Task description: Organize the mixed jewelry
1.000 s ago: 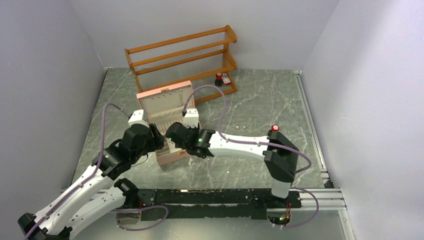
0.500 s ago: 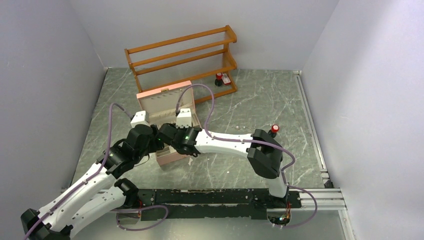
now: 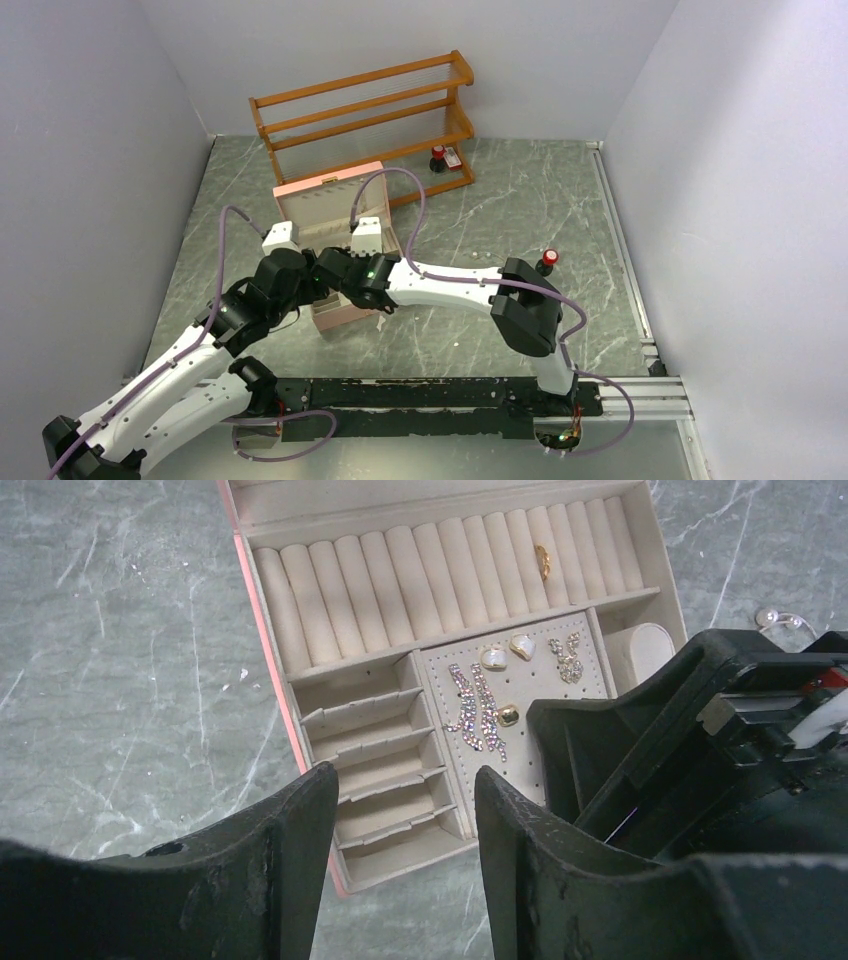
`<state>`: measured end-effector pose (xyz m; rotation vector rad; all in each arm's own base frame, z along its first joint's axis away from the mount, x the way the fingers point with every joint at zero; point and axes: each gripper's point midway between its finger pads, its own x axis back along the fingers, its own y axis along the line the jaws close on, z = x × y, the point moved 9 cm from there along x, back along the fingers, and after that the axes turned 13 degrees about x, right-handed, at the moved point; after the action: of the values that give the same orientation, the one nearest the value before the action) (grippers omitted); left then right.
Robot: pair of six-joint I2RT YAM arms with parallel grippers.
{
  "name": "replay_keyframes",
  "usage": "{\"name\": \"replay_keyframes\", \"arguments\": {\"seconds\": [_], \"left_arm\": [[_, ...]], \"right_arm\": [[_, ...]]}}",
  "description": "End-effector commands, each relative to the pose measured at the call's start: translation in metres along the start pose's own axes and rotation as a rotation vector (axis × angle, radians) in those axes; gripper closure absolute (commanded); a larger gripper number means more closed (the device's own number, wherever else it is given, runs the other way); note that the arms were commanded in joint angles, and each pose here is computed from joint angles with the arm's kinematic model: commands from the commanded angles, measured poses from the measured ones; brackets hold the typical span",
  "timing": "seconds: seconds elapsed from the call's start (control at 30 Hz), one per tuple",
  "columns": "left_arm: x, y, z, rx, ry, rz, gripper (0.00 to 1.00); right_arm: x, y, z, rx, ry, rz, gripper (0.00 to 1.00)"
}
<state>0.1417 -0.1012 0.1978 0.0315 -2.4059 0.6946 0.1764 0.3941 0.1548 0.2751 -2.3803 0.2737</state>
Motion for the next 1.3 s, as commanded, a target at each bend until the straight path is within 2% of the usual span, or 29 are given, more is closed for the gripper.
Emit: {"name": "replay_keyframes", "arguments": {"seconds": [0.0,0.43,0.63,0.8,1.0,1.27], "left_arm": [[-0.002,-0.001,-0.004,0.013,-0.035,0.006,0.43],[-0.004,-0.002,-0.002,0.006,-0.025,0.007,0.43],[-0.005,-0.002,-0.001,0.004,-0.019,0.012,0.43],[-0.005,-0.003,-0.001,0.004,-0.017,0.017,0.43],[-0.004,-0.004,-0.001,0.006,-0.016,0.024,0.42],[-0.004,-0.004,-0.001,0.001,-0.011,0.019,0.42]], "right_arm": [[-0.002,-0.002,0.001,-0.006,-0.011,0.046,0.66],[0.004,-0.005,-0.003,-0.019,-0.024,0.018,0.80],[0.008,-0.008,-0.003,0.000,-0.033,-0.012,0.81],[0.020,-0.011,-0.008,0.048,-0.097,-0.160,0.79],[0.022,-0.018,-0.010,0.188,-0.154,-0.344,0.76],[0.024,-0.043,-0.022,0.260,-0.200,-0.435,0.75]]}}
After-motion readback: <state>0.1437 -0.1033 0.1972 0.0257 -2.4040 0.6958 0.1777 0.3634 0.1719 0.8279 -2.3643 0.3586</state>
